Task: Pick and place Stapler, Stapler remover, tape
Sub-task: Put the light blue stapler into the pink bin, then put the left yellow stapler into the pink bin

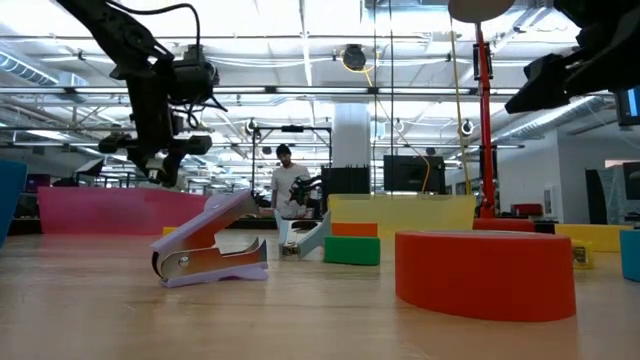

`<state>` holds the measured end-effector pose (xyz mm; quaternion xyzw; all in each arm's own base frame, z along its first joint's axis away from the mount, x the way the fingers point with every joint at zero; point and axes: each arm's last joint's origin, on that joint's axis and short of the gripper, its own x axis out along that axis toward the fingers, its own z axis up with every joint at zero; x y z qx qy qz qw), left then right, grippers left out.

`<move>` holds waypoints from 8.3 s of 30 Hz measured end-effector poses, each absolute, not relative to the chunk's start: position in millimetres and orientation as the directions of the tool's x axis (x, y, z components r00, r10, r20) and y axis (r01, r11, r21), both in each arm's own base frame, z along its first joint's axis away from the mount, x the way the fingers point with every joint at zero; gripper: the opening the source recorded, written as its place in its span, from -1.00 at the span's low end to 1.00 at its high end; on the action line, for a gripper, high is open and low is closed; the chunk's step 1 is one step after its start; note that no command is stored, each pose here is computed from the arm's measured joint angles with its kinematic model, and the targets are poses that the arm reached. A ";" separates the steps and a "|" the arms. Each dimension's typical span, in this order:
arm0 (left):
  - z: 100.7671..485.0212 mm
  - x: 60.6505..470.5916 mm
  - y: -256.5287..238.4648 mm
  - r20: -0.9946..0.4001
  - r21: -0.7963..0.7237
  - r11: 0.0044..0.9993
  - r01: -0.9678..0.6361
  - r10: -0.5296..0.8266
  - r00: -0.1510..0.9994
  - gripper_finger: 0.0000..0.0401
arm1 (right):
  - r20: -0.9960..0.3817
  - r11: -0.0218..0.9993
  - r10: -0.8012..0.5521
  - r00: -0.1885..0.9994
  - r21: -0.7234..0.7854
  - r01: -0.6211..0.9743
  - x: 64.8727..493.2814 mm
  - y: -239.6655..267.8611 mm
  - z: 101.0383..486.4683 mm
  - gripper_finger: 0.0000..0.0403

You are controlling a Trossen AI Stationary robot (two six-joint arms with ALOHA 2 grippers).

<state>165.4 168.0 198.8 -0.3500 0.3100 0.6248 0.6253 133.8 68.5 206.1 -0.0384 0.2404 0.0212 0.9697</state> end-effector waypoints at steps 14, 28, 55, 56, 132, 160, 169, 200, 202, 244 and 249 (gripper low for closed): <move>170.3 172.1 176.9 -0.878 0.010 -0.066 -0.998 0.478 -0.040 -0.41 | -0.461 0.997 0.026 0.887 -0.057 -0.059 133.7 68.4 204.3 0.71; 161.0 169.6 182.6 -0.898 0.031 -0.069 -0.997 0.436 -0.059 -0.29 | -0.460 0.997 0.026 0.888 -0.052 -0.056 133.7 68.4 204.4 0.71; 236.9 195.9 108.7 -0.803 -0.156 0.584 -0.797 0.395 0.446 0.17 | -0.464 0.996 0.051 0.884 -0.042 -0.080 133.7 69.1 204.4 0.70; 236.9 202.3 96.1 -0.804 -0.152 0.653 -0.742 0.355 0.477 0.17 | -0.466 0.995 0.051 0.883 -0.051 -0.084 133.6 69.0 204.3 0.70; 149.1 269.1 -59.5 -0.901 0.110 0.984 -0.140 0.158 0.403 0.17 | -0.382 0.996 0.073 0.921 -0.023 -0.089 124.0 62.9 217.3 0.71; 117.9 286.5 -51.2 -0.926 0.037 0.993 -0.108 0.074 0.369 -0.41 | -0.383 0.997 0.074 0.921 0.001 -0.079 124.1 63.0 217.1 0.71; 120.2 285.4 -49.3 -0.918 0.084 0.990 -0.117 0.123 0.377 -0.35 | -0.384 0.997 0.074 0.921 0.001 -0.079 124.1 63.0 217.1 0.71; 154.0 254.9 -48.4 -0.954 0.067 0.990 -0.126 0.101 0.282 0.15 | -0.384 0.997 0.073 0.920 0.004 -0.078 124.0 63.0 216.9 0.70; 153.3 254.3 -48.3 -0.956 0.077 0.992 -0.102 0.103 0.274 0.15 | -0.384 0.997 0.073 0.920 0.004 -0.078 124.0 63.0 216.9 0.70; 148.6 272.7 -40.0 -0.949 0.153 0.985 -0.075 0.168 0.266 -0.75 | -0.401 0.998 0.069 0.913 0.018 -0.067 123.4 62.5 207.5 0.71; 202.1 264.9 -21.1 -0.881 0.412 0.887 -0.210 0.447 0.158 -0.74 | -0.389 0.997 0.072 0.918 0.026 -0.067 123.9 62.8 208.7 0.70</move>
